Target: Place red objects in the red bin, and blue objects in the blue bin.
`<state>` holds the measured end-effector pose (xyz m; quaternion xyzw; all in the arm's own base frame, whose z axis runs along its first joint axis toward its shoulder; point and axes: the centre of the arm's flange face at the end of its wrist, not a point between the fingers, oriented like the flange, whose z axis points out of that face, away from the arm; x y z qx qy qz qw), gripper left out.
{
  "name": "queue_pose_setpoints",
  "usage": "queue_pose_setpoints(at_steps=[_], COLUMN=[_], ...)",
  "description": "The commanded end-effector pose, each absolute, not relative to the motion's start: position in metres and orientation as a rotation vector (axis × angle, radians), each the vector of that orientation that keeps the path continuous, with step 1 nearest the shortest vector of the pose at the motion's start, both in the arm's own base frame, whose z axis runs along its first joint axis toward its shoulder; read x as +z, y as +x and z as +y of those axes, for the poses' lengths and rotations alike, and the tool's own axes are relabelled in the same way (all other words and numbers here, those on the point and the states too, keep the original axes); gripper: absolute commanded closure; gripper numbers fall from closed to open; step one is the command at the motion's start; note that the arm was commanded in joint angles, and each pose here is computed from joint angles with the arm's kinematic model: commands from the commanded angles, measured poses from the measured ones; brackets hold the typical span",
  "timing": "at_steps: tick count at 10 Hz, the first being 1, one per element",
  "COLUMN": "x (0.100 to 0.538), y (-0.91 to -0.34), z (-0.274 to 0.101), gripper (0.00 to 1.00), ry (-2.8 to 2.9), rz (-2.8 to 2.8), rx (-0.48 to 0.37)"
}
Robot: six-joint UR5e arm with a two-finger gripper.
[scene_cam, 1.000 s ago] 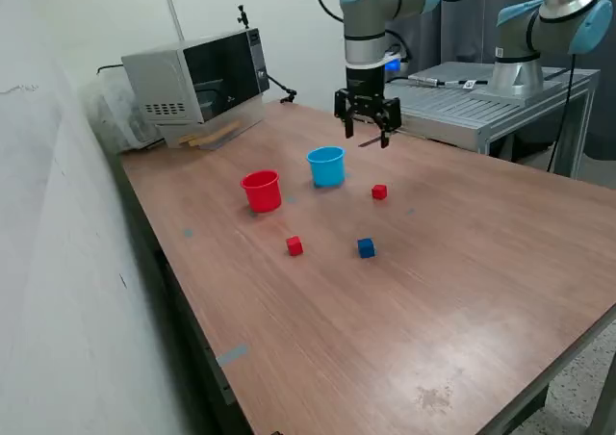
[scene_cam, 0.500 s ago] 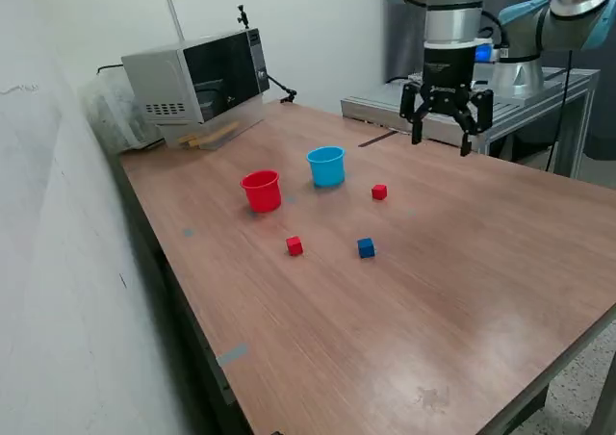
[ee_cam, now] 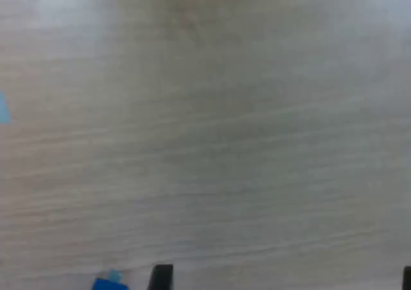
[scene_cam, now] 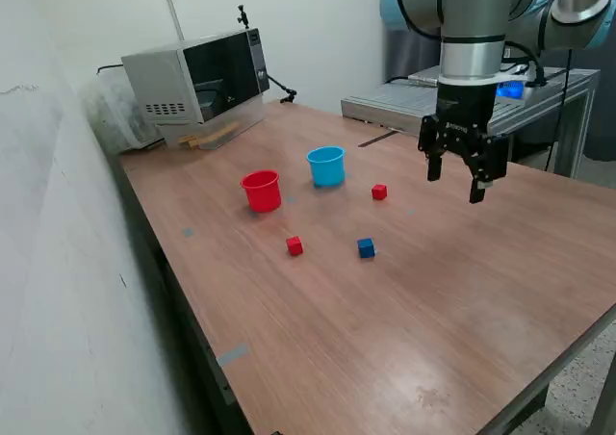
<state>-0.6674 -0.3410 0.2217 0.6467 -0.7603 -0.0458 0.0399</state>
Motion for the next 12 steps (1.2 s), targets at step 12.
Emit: queue_pose_setpoints(at_steps=[12], x=[0.114], y=[-0.753], z=[-0.252], gripper=[0.0], ry=[1.685], rz=[-2.602], rx=[-0.15])
